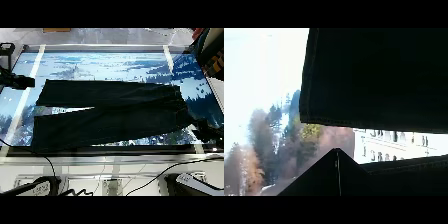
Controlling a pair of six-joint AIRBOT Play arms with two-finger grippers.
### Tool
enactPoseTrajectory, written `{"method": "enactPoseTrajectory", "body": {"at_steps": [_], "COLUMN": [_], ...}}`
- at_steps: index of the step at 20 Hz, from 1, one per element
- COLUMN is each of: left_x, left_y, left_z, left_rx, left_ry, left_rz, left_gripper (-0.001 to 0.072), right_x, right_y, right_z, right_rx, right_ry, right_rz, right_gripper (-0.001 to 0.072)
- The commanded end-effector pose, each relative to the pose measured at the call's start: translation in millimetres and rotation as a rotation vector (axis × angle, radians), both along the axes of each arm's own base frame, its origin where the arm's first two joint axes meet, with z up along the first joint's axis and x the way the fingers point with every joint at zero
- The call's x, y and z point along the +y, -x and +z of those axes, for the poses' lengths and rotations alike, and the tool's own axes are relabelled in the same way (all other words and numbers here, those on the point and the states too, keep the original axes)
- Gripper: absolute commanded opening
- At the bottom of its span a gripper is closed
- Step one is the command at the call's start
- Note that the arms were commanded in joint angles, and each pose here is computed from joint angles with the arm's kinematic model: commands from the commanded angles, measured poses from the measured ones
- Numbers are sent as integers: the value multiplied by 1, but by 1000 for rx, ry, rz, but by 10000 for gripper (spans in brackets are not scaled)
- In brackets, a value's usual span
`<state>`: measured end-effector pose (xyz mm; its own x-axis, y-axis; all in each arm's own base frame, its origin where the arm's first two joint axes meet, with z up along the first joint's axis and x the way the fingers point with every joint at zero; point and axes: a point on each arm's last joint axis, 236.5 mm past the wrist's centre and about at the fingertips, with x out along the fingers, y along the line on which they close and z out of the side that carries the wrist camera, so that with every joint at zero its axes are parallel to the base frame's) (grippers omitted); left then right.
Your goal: Fold the clothes and pants, and hang the long-sleeved shirts on hangers.
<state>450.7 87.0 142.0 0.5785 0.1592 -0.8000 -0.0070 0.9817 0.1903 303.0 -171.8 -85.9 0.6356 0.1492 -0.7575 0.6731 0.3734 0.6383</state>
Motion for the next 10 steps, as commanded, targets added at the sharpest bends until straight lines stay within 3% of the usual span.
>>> {"method": "enactPoseTrajectory", "body": {"at_steps": [1, 2, 3, 4, 10], "left_x": [0, 1, 1, 0, -8], "left_y": [-4, -4, -4, -5, 6], "left_z": [0, -2, -4, -5, -32], "left_rx": [-10, -4, -2, 2, 110], "left_ry": [-2, -1, 0, 3, 53], "left_rz": [-1, -1, -1, 1, 0], "left_gripper": [39, 122, 280, 311, 311], "right_x": [-13, -14, -16, -20, -18], "right_y": [-15, -21, -26, -29, -40], "right_z": [-16, -14, -12, -12, -23], "right_rx": [-50, -84, -107, -120, -137], "right_ry": [18, 31, 35, 42, -3], "right_rz": [-20, -7, -7, -16, 16], "right_gripper": [539, 499, 466, 455, 455]}}
